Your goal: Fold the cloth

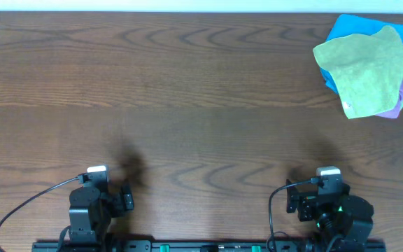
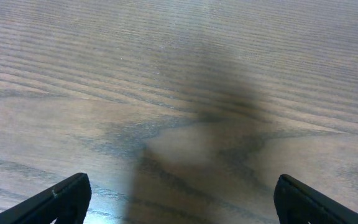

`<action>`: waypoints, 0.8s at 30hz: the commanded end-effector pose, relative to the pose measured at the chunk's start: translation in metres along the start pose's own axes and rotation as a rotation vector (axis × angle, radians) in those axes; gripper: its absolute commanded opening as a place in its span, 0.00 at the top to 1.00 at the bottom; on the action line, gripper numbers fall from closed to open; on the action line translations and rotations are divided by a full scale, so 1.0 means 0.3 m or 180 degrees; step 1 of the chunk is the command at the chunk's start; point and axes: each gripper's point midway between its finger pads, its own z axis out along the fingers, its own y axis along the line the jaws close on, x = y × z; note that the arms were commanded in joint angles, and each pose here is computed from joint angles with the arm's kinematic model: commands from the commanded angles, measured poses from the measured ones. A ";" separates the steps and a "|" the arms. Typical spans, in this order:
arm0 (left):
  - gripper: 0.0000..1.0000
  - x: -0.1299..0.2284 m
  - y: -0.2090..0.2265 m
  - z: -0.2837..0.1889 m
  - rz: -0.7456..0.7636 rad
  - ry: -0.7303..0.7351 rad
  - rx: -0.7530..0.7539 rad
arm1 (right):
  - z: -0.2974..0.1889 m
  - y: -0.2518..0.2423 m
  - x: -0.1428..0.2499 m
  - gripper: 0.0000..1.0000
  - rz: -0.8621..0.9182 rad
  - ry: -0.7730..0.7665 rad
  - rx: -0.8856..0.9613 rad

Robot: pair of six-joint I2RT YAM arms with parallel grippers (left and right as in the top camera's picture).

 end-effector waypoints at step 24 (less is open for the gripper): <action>0.05 0.069 0.013 0.028 0.0027 0.0194 -0.0053 | 0.000 -0.033 -0.005 0.01 0.0030 -0.0027 0.0176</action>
